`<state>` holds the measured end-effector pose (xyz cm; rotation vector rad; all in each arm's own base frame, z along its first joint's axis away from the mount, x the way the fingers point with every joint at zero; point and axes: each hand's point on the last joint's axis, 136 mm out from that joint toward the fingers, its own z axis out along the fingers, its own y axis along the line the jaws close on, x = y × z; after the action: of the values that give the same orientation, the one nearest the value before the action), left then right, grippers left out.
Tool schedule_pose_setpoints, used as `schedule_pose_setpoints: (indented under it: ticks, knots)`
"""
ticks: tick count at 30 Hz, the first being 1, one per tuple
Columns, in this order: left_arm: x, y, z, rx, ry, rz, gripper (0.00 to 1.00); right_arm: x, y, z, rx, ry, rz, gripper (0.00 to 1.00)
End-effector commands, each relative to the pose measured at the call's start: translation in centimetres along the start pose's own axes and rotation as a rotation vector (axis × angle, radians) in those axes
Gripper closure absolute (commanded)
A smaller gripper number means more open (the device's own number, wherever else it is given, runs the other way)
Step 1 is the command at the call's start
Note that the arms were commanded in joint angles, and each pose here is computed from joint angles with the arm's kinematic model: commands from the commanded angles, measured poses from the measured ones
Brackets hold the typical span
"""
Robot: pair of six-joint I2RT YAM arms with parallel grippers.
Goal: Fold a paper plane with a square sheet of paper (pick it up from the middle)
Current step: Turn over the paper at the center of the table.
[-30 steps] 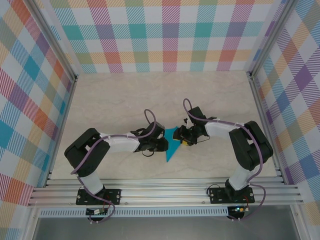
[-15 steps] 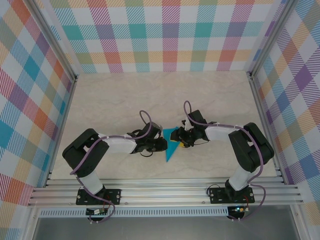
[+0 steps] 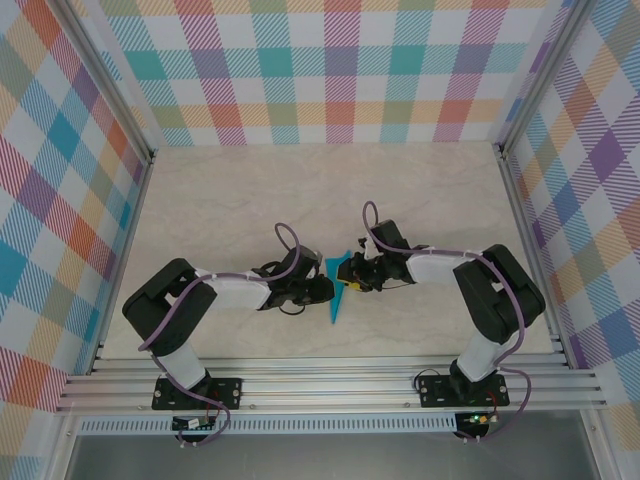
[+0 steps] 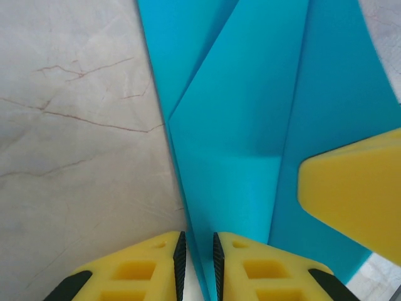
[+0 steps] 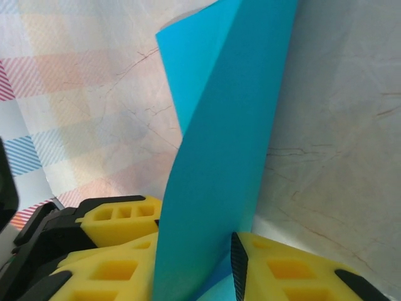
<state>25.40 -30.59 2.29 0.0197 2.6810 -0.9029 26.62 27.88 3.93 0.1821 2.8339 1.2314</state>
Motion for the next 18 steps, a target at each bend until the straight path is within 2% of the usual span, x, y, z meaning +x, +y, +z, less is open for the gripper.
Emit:
schedule_pose_setpoints:
  ticks: [1, 7, 18]
  knots:
    - [1.7, 0.6, -0.3, -0.001, 0.062, -0.031, 0.78, 0.2, -1.1, 0.5, 0.035, -0.005, 0.006, 0.64]
    - [1.7, 0.7, -0.4, -0.009, 0.062, -0.028, 0.78, 0.3, -1.6, 0.1, 0.068, -0.013, 0.004, 0.62]
    - [1.6, 0.4, -0.4, 0.007, 0.058, -0.036, 0.79, 0.3, -0.9, 1.2, 0.055, 0.007, -0.006, 0.70]
